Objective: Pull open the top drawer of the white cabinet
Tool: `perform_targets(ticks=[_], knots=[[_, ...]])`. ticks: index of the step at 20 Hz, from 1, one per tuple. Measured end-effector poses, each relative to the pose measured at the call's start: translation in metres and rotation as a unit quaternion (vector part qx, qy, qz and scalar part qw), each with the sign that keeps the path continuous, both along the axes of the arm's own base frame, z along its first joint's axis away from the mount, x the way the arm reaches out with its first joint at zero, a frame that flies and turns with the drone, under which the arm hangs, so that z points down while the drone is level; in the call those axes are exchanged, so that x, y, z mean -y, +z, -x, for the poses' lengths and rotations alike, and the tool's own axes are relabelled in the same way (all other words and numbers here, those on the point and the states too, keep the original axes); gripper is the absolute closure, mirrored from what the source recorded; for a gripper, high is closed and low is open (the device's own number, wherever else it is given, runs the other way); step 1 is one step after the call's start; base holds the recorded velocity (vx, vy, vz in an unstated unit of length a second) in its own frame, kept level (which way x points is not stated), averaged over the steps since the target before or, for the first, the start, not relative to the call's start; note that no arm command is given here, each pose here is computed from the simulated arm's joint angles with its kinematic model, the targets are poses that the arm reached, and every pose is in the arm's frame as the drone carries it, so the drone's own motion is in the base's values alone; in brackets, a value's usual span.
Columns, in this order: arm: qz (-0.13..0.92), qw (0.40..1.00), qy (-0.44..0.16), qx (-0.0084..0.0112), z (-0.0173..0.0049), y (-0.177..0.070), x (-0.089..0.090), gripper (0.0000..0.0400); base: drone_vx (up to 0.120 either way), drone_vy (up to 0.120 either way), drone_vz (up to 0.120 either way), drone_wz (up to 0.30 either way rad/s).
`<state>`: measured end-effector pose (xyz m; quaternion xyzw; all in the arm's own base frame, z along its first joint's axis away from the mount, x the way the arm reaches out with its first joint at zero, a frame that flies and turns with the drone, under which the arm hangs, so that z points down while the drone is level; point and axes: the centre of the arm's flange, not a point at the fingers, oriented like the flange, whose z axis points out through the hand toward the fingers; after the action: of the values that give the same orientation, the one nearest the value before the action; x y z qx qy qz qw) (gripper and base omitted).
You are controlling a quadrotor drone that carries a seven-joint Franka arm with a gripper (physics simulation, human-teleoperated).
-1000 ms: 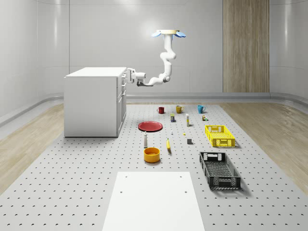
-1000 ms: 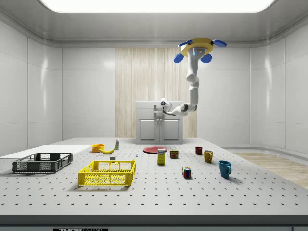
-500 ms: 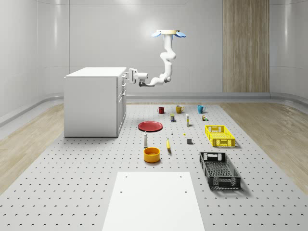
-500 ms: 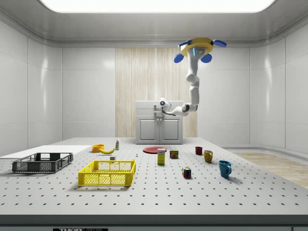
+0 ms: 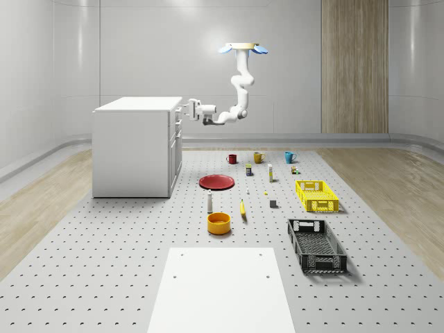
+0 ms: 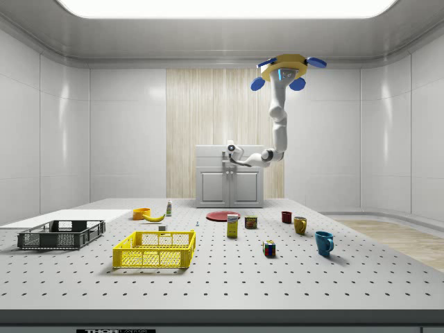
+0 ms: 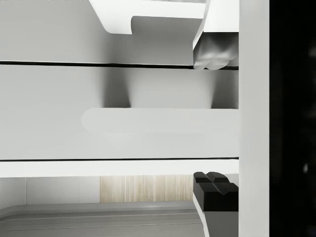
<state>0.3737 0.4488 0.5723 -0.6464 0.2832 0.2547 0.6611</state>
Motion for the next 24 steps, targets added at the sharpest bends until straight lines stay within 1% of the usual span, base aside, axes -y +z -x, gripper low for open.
perform_targets(ticks=[2, 3, 5, 8, 14, 17, 20, 24], knots=[[0.000, 1.000, -0.002, 0.0000, -0.0019, -0.0001, 0.0017, 0.0095, 0.000, 0.000, 0.000, 0.000], [0.000, 1.000, -0.002, 0.0000, -0.0024, -0.0001, 0.0020, 0.0095, 0.000, 0.000, 0.000, 0.000], [0.000, 1.000, -0.002, 0.0001, -0.0024, -0.0001, 0.0020, 0.0095, 0.000, 0.000, 0.000, 0.000], [0.000, 1.000, 0.001, 0.0000, -0.0011, -0.0002, 0.0008, 0.0095, 0.000, 0.000, 0.000, 0.000], [0.000, 1.000, 0.007, 0.0000, 0.0029, -0.0004, -0.0029, 0.0095, 0.000, 0.000, 0.000, 0.000], [0.000, 1.000, 0.009, 0.0000, 0.0046, -0.0006, -0.0044, 0.0095, 0.000, 0.000, 0.000, 0.000], [0.000, 1.000, 0.010, 0.0000, 0.0056, -0.0007, -0.0054, 0.0095, 0.000, 0.000, 0.000, 0.000], [0.000, 1.000, 0.011, 0.0000, 0.0061, -0.0008, -0.0059, 0.0095, 0.000, 0.000, 0.000, 0.000]])
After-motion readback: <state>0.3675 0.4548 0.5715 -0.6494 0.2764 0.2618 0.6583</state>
